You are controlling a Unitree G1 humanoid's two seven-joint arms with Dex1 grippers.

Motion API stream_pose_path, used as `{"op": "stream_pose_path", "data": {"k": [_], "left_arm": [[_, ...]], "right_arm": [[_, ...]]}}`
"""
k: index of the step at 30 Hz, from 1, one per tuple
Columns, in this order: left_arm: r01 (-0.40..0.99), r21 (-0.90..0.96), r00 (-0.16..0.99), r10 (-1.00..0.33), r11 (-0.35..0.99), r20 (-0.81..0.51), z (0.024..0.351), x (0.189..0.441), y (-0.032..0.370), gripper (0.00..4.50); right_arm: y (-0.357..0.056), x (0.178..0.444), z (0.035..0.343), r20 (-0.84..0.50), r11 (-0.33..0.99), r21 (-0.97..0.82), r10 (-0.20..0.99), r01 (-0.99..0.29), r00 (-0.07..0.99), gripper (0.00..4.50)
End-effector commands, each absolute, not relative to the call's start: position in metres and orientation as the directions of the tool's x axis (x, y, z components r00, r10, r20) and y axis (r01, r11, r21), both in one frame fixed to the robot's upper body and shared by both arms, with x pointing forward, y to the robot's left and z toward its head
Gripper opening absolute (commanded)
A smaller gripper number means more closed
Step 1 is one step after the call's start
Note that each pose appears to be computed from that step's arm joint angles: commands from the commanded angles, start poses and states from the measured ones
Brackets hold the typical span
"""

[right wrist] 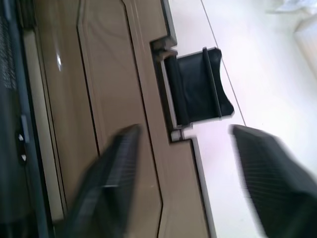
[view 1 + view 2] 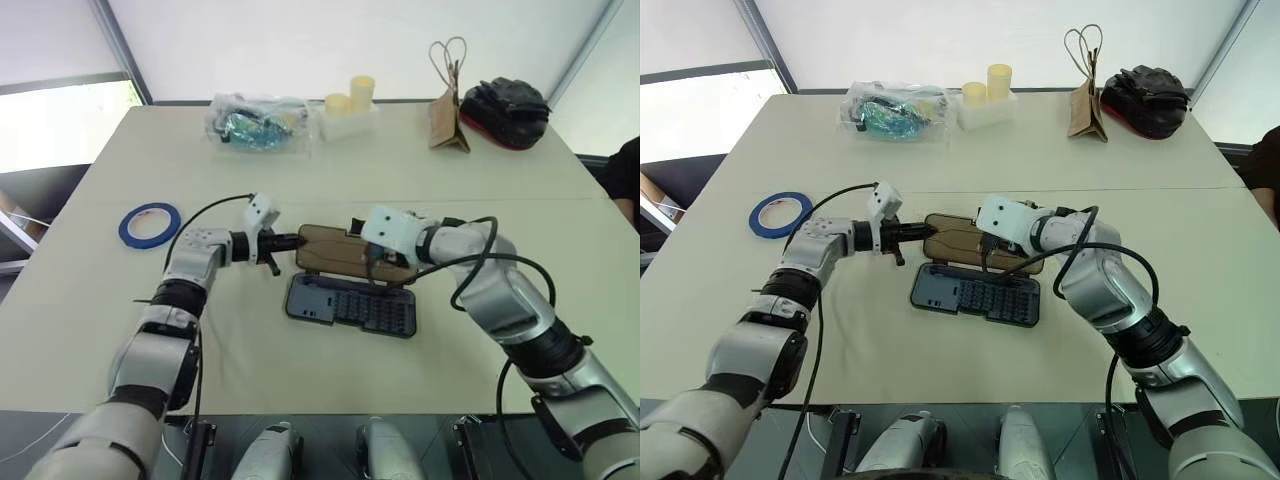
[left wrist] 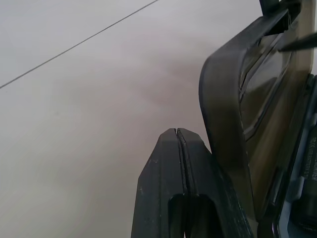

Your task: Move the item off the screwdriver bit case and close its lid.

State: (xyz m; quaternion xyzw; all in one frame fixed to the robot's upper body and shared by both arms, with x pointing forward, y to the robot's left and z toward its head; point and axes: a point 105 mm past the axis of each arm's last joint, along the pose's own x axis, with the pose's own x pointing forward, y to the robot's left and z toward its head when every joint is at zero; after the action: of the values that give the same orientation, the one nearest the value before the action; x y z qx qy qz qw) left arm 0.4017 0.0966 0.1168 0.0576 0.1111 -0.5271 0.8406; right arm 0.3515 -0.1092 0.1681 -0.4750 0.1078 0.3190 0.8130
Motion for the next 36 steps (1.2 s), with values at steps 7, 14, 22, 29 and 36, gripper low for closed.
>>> {"op": "stream_pose_path", "data": {"k": [7,14,22,29,36], "left_arm": [[0.954,-0.084,0.268,-0.944,0.288,-0.19,0.134,0.392,0.089,0.0],[0.986,-0.169,-0.029,-0.975,0.009,-0.219,0.143,0.357,0.084,0.0],[0.989,-0.055,-0.148,-0.894,-0.138,-0.422,0.15,0.333,0.095,0.0],[0.986,0.1,0.145,-0.977,0.13,-0.156,0.221,0.391,0.073,0.0],[0.976,0.166,0.182,-0.946,0.14,-0.268,0.189,0.401,0.047,0.0]], "right_arm": [[-0.119,0.271,0.286,-0.411,0.363,-0.452,0.726,-0.815,0.552,4.47],[-0.144,0.239,0.324,-0.254,0.461,-0.318,0.801,-0.829,0.543,4.47],[-0.145,0.247,0.222,-0.526,0.466,-0.294,0.65,-0.835,0.548,4.47],[-0.109,0.245,0.177,-0.555,0.417,-0.229,0.686,-0.88,0.47,3.97],[-0.075,0.225,0.147,-0.573,0.337,-0.1,0.749,-0.936,0.331,0.52]]}}
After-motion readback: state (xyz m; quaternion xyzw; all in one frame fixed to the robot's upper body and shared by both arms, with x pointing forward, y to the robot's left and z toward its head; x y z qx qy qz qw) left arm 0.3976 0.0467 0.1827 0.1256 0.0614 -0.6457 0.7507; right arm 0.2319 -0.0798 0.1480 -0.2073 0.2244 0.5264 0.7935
